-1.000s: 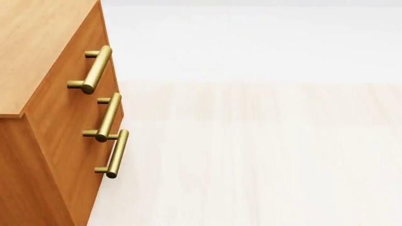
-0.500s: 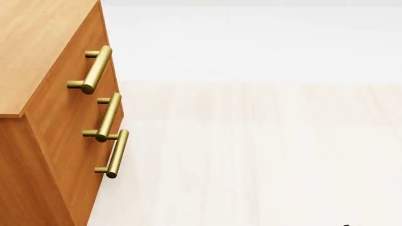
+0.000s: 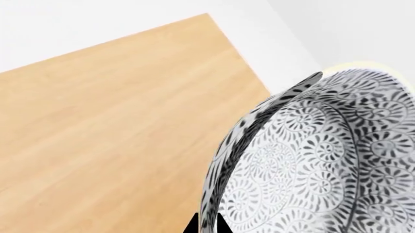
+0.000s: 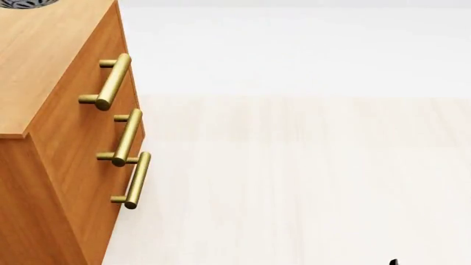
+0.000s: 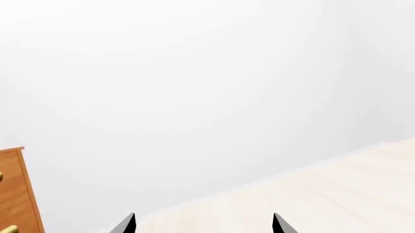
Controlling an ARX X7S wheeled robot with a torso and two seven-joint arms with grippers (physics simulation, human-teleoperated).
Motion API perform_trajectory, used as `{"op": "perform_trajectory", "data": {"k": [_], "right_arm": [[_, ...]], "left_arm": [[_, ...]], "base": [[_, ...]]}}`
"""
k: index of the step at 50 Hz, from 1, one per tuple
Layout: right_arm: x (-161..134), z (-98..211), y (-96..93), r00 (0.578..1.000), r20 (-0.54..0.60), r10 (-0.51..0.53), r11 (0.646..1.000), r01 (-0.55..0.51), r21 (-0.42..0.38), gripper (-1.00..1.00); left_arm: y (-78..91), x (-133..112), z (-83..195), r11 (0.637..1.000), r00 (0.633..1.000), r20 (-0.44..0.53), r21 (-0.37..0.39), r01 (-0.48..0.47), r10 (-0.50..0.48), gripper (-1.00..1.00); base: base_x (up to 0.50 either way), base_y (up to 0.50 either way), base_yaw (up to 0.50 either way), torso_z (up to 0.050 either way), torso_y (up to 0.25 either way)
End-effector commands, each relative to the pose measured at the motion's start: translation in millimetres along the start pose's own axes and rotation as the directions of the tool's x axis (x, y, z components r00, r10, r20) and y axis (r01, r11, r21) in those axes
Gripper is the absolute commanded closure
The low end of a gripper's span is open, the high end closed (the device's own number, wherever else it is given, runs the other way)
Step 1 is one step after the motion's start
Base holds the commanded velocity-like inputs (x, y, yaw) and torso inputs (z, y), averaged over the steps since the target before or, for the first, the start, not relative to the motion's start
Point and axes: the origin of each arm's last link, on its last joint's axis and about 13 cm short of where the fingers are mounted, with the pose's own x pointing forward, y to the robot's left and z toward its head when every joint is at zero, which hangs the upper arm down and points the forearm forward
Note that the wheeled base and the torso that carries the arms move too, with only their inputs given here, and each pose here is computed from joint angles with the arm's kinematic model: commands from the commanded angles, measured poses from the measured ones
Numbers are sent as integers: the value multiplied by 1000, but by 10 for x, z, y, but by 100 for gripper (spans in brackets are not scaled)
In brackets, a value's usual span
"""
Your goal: Put the bowl on top of the cabinet.
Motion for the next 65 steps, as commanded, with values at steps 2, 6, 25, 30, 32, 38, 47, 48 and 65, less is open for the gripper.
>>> {"op": "perform_trajectory", "data": {"k": [2,6,25,30,32,38,47,48,65], "right_arm": [[7,-10,12,1000,-5,7,1000,-7,-5,-100],[7,-9,10,1000,-4,8,1000,-8,-1,-100],[-1,1,5,1000,-2,2,1000,-2,-5,-100],[3,-4,9,1000,-4,3,1000,-3,-5,-100],[7,-2,9,1000,-5,4,1000,-4,-5,-100],[4,-5,6,1000,-5,3,1000,-3,-5,-100],[6,-7,11,1000,-5,5,1000,-5,-7,-100],[8,-1,10,1000,-6,4,1000,-4,-7,-100],[3,-4,8,1000,-5,3,1000,-3,-9,-100]], "left_arm": [[8,59,14,1000,1000,13,-19,-9,9,100],[3,77,-2,1000,1000,10,-16,-13,13,100],[10,292,-79,999,999,-14,-16,-43,43,100],[31,355,-94,999,999,-20,-19,-49,49,100],[32,357,-94,999,999,-20,-19,-51,51,100],[30,338,-83,999,999,-13,-19,-51,51,100],[74,426,-85,997,997,-15,-26,-70,69,100],[81,437,-83,997,997,-13,-26,-74,73,100],[111,456,-63,995,996,-3,-34,-90,90,100]], "base": [[0,0,0,0,0],[0,0,0,0,0],[0,0,0,0,1],[0,0,0,0,0],[0,0,0,0,0],[0,0,0,0,0],[0,0,0,0,1],[0,0,0,0,0],[0,0,0,1,0]]}}
